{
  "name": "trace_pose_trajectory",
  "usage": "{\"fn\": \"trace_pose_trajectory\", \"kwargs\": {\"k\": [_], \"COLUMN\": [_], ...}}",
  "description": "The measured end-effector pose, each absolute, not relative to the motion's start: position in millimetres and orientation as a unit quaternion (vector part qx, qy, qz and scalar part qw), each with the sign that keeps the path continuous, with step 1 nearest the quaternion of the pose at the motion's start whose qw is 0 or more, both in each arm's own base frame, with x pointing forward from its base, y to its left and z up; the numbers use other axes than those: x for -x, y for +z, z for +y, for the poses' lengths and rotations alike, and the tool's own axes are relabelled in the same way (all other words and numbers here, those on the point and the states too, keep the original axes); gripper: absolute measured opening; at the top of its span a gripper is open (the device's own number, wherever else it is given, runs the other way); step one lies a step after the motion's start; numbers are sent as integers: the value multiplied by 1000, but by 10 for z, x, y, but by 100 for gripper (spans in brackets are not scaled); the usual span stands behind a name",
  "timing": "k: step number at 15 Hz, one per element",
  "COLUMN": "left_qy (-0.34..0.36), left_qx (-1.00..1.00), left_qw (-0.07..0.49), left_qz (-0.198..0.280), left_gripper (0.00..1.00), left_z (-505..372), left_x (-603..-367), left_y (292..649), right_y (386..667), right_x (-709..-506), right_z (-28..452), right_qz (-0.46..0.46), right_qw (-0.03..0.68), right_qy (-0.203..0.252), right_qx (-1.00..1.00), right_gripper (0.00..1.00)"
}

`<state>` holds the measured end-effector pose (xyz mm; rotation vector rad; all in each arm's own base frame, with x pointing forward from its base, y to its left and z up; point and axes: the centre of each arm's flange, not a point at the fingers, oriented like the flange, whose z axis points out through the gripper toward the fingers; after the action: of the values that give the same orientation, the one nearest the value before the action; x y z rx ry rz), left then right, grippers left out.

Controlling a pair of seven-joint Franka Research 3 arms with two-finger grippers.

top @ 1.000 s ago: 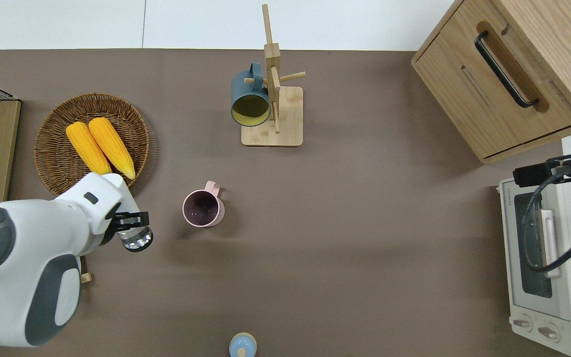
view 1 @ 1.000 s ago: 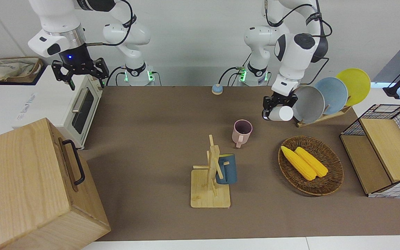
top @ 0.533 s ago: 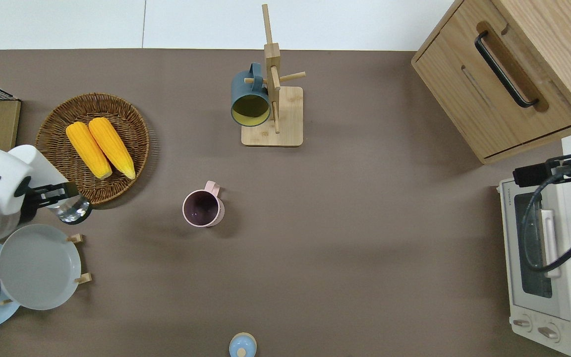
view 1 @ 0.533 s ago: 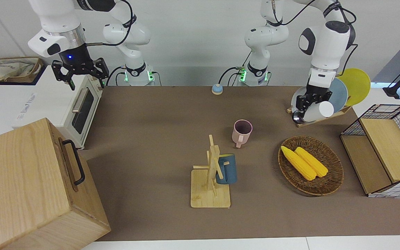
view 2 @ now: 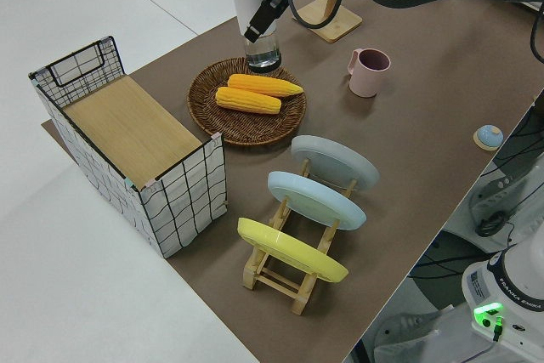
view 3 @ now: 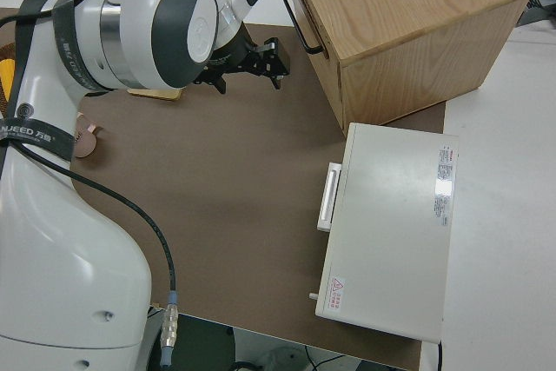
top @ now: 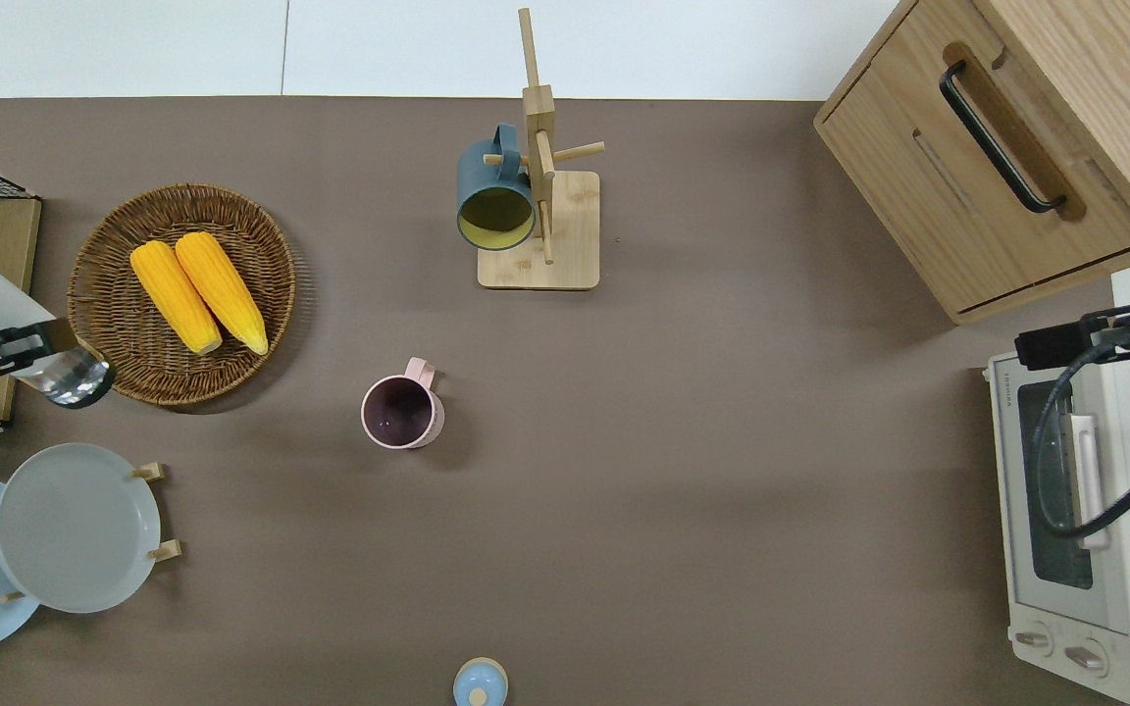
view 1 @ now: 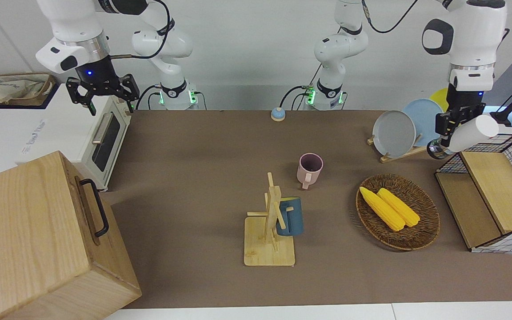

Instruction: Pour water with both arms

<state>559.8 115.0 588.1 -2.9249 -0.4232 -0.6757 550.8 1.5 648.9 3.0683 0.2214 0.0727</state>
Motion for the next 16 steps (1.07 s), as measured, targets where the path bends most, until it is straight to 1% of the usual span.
{"fn": "trace_pose_trajectory", "kwargs": {"k": [4,7,9,12,16], "left_qy": [-237,-246,-257,-294,-338], "left_qx": [960,960,959,951,937], "left_qw": [74,61,47,20,14], "left_qz": [-130,-120,-112,-98,-85], "left_gripper": [64,64,64,64,64], "left_z": [1855,2274,2532,2974,3366], "left_x": [-5748,-5823,-5849,-5834,-5779], "left_y": [6033,6053,6017,5887,5746], "right_y": [6489,6489,6489,6489,6489], "right_x": [-5508,-5508,-5508,-5508,-5508], "right_z": [15,15,15,15,15], "right_qz": [72,72,72,72,72], "right_qw": [32,32,32,32,32], "right_qy": [24,24,24,24,24], "right_qx": [-997,-997,-997,-997,-997], "right_gripper": [100,100,100,100,100]}}
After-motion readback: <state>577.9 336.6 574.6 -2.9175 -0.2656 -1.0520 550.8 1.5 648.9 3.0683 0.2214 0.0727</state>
